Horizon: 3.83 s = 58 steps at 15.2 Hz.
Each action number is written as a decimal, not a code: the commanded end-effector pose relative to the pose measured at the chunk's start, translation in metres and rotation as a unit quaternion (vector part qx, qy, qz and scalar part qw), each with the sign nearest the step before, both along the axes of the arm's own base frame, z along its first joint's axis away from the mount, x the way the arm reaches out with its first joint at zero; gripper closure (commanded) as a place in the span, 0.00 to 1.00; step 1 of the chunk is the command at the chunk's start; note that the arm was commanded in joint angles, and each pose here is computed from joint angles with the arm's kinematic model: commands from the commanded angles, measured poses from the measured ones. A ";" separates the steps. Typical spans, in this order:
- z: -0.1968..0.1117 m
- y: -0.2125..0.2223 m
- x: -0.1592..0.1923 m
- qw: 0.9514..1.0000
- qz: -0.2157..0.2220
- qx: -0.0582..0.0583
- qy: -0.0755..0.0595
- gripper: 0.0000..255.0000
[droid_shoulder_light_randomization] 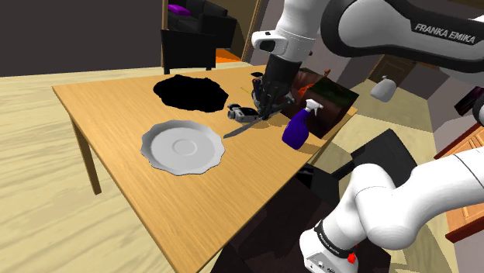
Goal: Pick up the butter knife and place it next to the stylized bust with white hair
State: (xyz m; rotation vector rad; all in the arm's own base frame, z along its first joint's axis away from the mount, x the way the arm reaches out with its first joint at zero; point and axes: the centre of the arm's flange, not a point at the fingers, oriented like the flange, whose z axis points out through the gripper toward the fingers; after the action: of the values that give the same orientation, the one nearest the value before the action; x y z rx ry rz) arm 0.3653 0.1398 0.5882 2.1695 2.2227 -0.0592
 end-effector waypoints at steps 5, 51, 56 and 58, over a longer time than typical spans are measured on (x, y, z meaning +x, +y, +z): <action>-0.002 -0.073 0.031 1.000 0.001 0.000 0.000 1.00; -0.171 -0.253 0.108 1.000 0.001 0.000 0.000 1.00; -0.197 -0.253 0.108 1.000 0.001 0.000 0.000 1.00; -0.208 -0.253 0.108 1.000 0.001 0.000 0.000 1.00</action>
State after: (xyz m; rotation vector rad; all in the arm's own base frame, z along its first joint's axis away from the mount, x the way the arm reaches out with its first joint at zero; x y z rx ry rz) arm 0.4737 -0.1130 0.3854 2.1683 2.2244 -0.0604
